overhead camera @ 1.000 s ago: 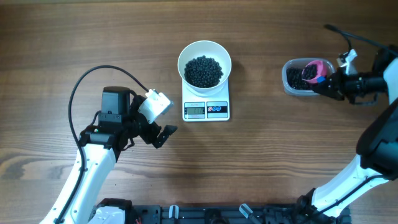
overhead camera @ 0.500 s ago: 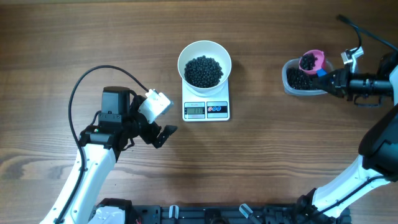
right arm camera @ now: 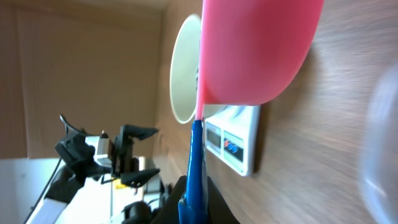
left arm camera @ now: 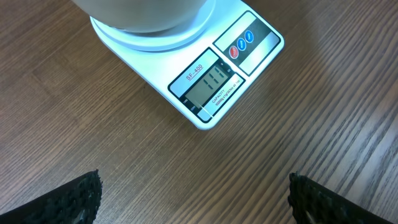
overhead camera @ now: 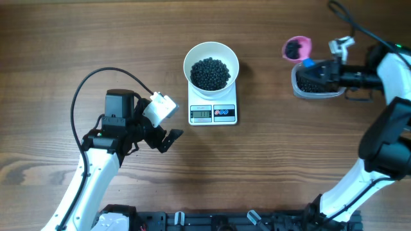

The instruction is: Scoop item into bowl and weigh 150g on scale

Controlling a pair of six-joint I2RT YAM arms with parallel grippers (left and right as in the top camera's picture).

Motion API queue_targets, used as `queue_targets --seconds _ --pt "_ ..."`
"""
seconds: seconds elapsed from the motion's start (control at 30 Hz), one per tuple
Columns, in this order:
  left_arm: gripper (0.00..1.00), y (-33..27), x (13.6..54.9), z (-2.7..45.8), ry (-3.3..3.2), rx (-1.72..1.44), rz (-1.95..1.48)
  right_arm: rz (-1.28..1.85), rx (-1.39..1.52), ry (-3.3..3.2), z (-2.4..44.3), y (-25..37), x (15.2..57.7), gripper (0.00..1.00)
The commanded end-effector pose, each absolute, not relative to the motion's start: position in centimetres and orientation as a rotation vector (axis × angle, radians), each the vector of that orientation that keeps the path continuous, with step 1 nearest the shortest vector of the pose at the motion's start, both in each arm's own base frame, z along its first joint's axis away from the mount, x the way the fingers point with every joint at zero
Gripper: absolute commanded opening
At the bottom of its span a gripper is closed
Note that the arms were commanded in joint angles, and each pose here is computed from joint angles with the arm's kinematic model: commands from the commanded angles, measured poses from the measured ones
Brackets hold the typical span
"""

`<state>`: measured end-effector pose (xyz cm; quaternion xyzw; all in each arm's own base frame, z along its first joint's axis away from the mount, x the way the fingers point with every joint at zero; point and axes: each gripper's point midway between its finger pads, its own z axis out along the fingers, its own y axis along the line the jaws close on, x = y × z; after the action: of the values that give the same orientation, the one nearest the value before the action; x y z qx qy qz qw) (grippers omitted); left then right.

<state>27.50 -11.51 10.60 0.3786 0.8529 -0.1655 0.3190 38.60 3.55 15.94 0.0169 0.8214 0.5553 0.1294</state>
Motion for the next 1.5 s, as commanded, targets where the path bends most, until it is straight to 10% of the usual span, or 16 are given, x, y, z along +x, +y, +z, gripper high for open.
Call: queue_targets --seconds 0.0,0.5,1.47 --pt "1.00 -11.9 27.1 10.6 2.221 1.024 -0.453 1.610 -0.049 2.434 17.8 7.1 40.0 0.04" --pt "1.00 -11.9 27.1 10.6 2.220 1.024 -0.453 1.141 -0.451 2.801 18.0 19.4 38.8 0.04" --pt "1.00 -11.9 27.1 10.6 2.220 1.024 -0.453 -0.338 -1.051 2.496 20.3 22.8 40.8 0.04"
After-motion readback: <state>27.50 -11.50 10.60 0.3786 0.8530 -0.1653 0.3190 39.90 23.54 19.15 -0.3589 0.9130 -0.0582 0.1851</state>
